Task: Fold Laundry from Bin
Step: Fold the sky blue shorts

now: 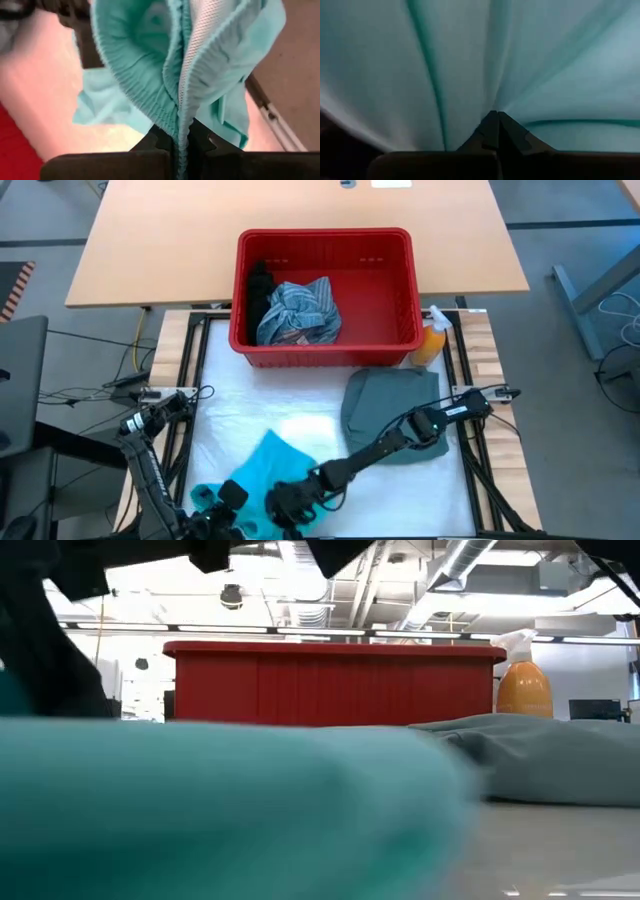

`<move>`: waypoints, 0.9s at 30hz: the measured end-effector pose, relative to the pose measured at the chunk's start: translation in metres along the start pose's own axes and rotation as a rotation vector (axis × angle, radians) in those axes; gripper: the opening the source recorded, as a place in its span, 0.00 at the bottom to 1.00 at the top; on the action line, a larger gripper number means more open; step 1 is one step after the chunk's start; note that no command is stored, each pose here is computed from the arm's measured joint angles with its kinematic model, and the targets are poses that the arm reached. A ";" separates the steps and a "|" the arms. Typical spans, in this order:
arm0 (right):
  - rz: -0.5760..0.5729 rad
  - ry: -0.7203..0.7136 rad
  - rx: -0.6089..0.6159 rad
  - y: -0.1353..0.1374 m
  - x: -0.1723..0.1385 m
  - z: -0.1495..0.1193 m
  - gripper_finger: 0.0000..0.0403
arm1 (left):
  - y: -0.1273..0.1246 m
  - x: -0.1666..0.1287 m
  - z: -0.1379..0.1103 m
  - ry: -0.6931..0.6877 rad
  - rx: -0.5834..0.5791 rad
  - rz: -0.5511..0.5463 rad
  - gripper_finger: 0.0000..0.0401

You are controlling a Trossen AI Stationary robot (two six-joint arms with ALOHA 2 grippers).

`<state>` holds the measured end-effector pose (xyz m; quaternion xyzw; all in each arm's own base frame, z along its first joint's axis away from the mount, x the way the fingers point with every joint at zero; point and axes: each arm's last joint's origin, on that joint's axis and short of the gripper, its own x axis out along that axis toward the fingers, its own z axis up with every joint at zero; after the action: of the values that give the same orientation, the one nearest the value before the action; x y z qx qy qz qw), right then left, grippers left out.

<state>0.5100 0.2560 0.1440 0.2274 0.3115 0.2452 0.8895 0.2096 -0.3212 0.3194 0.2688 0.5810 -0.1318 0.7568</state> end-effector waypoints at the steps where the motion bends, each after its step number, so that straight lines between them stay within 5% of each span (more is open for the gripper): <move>1: -0.004 0.008 0.005 -0.001 0.000 0.000 0.05 | 0.000 0.000 0.000 -0.004 0.004 0.009 0.00; 13: -0.056 0.061 -0.081 -0.022 -0.027 0.030 0.05 | 0.042 -0.005 0.006 -0.060 0.026 0.149 0.00; 17: -0.270 0.066 -0.203 -0.020 -0.076 0.068 0.05 | 0.059 -0.028 -0.003 -0.140 0.033 0.238 0.00; 20: -0.382 0.099 -0.241 -0.027 -0.121 0.090 0.05 | 0.081 -0.048 -0.013 -0.217 -0.080 0.301 0.00; 27: -0.543 0.034 -0.174 -0.023 -0.234 0.075 0.05 | 0.144 -0.087 -0.041 -0.343 -0.318 0.322 0.00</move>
<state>0.4065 0.0841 0.2875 0.0545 0.3539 0.0278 0.9333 0.2248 -0.1902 0.4314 0.2093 0.4077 0.0391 0.8879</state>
